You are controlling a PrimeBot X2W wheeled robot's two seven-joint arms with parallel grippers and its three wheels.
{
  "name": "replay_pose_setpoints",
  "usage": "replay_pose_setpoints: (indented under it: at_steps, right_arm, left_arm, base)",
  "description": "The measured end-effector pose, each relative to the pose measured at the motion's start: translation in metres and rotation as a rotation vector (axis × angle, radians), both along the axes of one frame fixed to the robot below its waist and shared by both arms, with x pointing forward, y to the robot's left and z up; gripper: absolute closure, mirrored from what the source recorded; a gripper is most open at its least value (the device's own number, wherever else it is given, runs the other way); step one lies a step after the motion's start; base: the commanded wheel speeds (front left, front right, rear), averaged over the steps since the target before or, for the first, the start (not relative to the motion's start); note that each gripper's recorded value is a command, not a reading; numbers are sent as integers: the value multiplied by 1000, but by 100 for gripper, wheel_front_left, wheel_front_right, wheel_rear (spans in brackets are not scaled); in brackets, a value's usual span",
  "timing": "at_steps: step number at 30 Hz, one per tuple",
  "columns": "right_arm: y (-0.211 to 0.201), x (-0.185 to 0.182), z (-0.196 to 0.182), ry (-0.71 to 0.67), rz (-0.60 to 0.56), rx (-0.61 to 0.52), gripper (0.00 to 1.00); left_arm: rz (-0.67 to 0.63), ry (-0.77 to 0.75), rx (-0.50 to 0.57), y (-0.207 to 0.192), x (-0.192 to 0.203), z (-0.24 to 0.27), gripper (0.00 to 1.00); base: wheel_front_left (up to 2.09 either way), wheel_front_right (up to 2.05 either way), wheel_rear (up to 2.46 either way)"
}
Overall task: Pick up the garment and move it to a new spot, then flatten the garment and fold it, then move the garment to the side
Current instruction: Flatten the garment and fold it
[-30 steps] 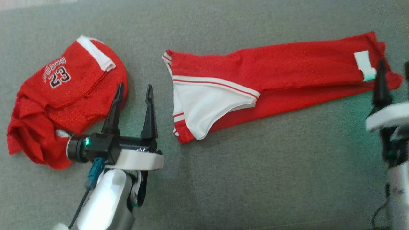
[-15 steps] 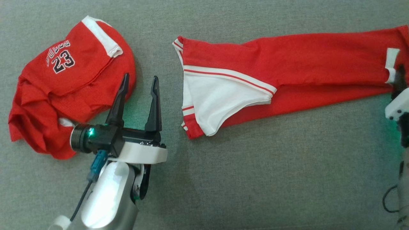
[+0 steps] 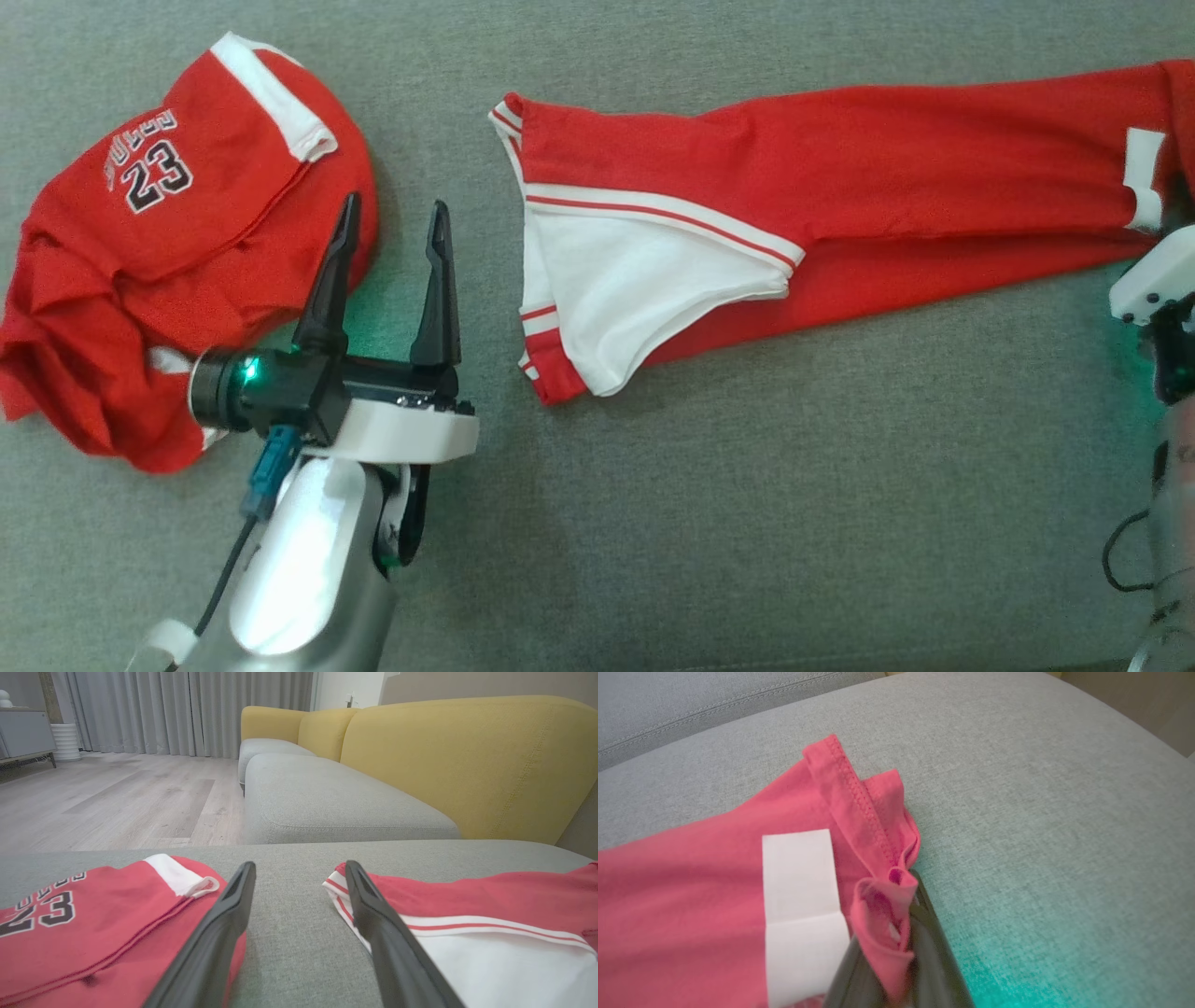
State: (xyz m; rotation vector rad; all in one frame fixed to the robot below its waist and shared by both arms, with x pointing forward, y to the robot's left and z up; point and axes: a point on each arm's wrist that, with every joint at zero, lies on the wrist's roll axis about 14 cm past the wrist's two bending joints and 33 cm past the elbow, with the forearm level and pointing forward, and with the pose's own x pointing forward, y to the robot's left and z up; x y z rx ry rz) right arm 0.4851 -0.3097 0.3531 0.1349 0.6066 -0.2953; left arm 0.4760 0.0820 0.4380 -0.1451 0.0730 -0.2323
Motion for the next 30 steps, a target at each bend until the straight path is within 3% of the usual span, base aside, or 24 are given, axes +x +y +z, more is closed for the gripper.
replay_pose_setpoints:
  at_steps: [7, 12, 16, 20, 30]
  right_arm:
    - [-21, -10, 10, -17, -42, -16, 100]
    - [-76, -33, 31, -36, -118, -134, 100]
    - [-87, -34, 48, -79, -133, -172, 100]
    - [-68, -26, 56, -106, -85, -165, 100]
    - [27, 7, 102, -268, 137, -114, 100]
  left_arm:
    - [-16, -26, -1, -4, 3, 9, 0]
    - [-18, -52, -6, -5, 1, 21, 0]
    - [-13, -75, -6, -3, -1, 31, 0]
    - [-3, -98, -3, 0, -6, 43, 0]
    - [17, -127, -5, 7, -29, 62, 0]
  base:
    - [0, 0, 0]
    - [0, 0, 0]
    - [0, 0, 0]
    - [0, 0, 0]
    - [0, 0, 0]
